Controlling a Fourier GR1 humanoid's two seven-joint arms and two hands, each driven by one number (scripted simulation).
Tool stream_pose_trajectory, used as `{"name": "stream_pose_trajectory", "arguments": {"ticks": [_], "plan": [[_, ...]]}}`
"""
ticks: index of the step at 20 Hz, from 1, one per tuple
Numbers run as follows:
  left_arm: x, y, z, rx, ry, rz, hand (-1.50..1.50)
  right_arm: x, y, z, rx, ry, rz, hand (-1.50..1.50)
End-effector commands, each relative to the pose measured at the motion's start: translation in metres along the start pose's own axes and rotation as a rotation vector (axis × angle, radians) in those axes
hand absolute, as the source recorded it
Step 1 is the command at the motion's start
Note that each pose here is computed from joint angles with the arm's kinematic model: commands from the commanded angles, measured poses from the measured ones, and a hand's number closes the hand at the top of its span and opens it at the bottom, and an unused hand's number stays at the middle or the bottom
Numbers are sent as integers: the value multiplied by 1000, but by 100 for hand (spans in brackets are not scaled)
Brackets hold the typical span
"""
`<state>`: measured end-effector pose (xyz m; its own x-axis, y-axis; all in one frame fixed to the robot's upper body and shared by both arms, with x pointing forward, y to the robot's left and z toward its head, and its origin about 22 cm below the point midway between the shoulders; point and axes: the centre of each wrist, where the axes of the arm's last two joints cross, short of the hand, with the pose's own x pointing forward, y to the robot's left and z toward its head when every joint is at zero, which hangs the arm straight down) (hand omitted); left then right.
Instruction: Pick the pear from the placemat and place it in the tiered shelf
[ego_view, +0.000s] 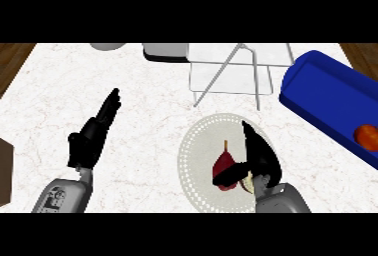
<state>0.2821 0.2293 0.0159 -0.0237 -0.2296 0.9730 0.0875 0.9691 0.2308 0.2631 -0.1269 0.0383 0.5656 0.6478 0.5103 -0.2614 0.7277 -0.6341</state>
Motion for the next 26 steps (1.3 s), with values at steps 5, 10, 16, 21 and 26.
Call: {"name": "stream_pose_trajectory", "arguments": {"ticks": [5, 10, 16, 21, 26], "plan": [[2, -4, 5, 6, 3, -8, 0, 7, 12, 3, 37, 34, -6, -150], [1, 7, -3, -10, 6, 7, 0, -8, 19, 4, 60, 16, 19, 150], [3, -3, -7, 4, -1, -7, 0, 2, 38, 13, 51, -45, 140, 150], [-13, -15, -14, -16, 7, 17, 0, 24, 56, 11, -38, -98, 175, 150], [11, -25, -17, -90, -27, -6, 0, 69, 92, 49, -181, -271, 374, 150]]}}
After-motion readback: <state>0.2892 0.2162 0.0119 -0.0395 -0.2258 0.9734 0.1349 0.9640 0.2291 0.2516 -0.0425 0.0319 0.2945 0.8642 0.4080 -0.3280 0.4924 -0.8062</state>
